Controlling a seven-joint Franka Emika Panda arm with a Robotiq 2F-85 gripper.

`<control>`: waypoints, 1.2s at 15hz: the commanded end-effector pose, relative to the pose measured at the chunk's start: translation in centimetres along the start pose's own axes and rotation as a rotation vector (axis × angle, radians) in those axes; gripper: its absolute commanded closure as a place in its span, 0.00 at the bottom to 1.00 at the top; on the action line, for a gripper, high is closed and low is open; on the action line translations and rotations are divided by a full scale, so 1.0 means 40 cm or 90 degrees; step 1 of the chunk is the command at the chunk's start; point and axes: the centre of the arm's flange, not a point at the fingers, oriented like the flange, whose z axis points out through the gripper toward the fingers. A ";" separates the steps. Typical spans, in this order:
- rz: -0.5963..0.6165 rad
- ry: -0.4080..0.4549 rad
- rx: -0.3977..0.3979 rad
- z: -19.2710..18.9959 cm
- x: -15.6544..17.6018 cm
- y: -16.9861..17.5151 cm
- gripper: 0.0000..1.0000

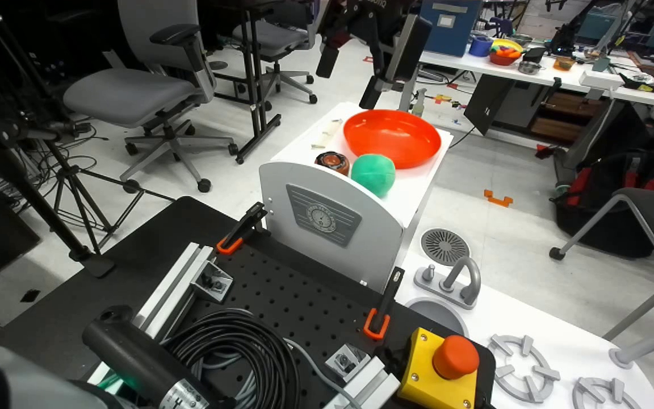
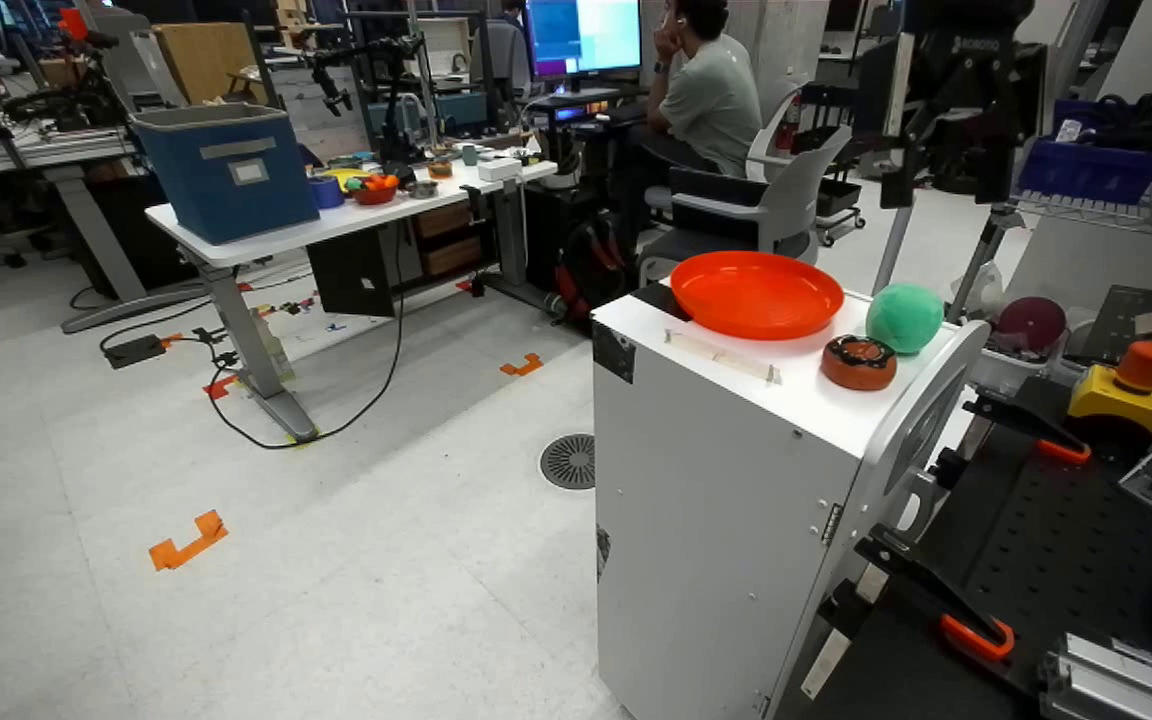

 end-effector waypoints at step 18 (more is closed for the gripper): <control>-0.038 -0.100 -0.163 -0.036 -0.028 -0.004 0.00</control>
